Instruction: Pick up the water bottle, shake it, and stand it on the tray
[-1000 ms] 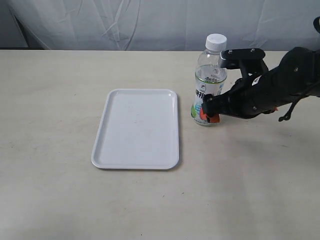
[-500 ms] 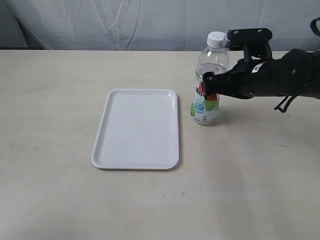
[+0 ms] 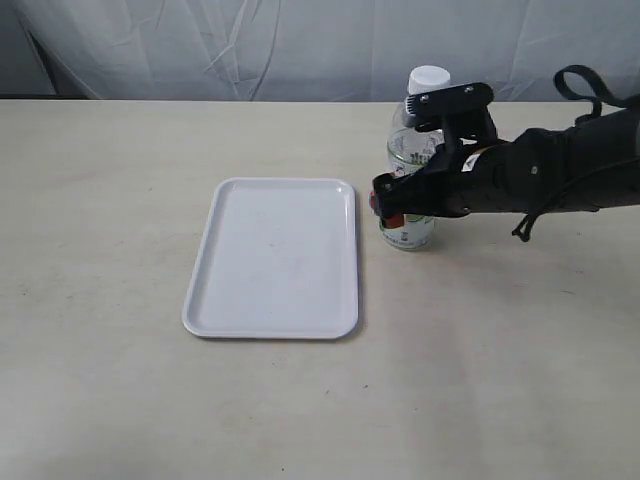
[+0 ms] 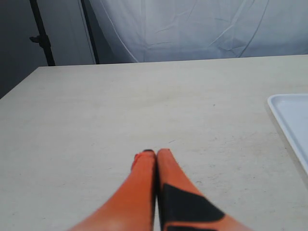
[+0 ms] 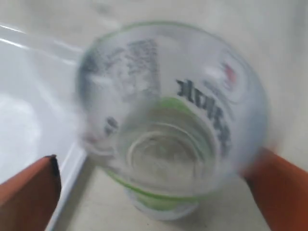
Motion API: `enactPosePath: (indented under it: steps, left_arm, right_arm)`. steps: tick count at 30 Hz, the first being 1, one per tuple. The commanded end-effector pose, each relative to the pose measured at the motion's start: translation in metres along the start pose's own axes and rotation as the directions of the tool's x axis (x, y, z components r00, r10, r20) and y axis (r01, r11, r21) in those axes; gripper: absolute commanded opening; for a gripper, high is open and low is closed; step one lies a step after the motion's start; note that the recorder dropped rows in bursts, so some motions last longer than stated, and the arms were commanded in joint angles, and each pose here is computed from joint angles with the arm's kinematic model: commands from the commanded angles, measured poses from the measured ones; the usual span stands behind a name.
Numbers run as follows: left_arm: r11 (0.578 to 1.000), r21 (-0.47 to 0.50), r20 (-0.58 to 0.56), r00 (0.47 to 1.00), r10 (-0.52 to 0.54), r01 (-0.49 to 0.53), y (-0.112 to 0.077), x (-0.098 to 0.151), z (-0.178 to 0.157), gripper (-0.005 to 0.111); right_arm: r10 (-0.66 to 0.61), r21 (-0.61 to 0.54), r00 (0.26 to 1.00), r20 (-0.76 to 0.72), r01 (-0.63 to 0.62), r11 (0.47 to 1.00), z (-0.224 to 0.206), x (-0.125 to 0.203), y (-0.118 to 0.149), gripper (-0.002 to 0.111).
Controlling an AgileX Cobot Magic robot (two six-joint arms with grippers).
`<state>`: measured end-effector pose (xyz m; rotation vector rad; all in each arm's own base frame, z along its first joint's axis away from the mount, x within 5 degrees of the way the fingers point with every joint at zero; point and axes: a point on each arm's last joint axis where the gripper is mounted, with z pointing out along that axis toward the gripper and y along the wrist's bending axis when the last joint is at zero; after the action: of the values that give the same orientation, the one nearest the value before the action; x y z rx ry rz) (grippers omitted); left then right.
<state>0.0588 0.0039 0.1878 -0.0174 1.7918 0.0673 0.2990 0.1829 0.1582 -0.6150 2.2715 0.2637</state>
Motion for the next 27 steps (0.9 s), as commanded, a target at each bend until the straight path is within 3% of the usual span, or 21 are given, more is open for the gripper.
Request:
enactPosePath:
  steps: [1,7,18,20,21,24,27]
  left_arm:
    - [1.000,0.002,0.016,1.000,-0.015,0.015,0.000,-0.001,0.000,0.000]
    - [1.000,0.002,0.016,1.000,-0.015,0.015,0.000,-0.001,0.000,0.000]
    - [1.000,0.002,0.016,1.000,-0.015,0.015,0.000,-0.001,0.000,0.000]
    - [1.000,0.002,0.016,1.000,-0.015,0.015,0.000,-0.001,0.000,0.000]
    - [1.000,0.002,0.016,1.000,-0.015,0.015,0.000,-0.001,0.000,0.000]
    - [1.000,0.002,0.016,1.000,-0.015,0.015,0.000,-0.001,0.000,0.000]
    - [1.000,0.002,0.016,1.000,-0.015,0.015,0.000,-0.001,0.000,0.000]
  right_arm:
    - [-0.045,-0.006,0.996,0.077,0.045,0.999,0.004,-0.013,0.010,0.104]
    - [-0.002,0.022,0.985,0.175,-0.002,1.000,0.004,-0.022,0.007,0.104]
    - [0.016,0.023,0.984,0.177,-0.020,1.000,0.032,-0.033,0.008,0.103]
    - [0.016,0.020,0.986,0.168,-0.019,1.000,0.033,-0.032,0.008,0.082]
    - [0.016,0.014,0.990,0.143,-0.018,1.000,0.033,-0.030,0.009,0.059]
    - [0.017,0.000,0.996,0.093,-0.017,1.000,0.033,-0.025,0.010,0.004]
    - [0.020,-0.008,0.998,0.061,-0.020,1.000,0.034,-0.022,0.011,-0.001]
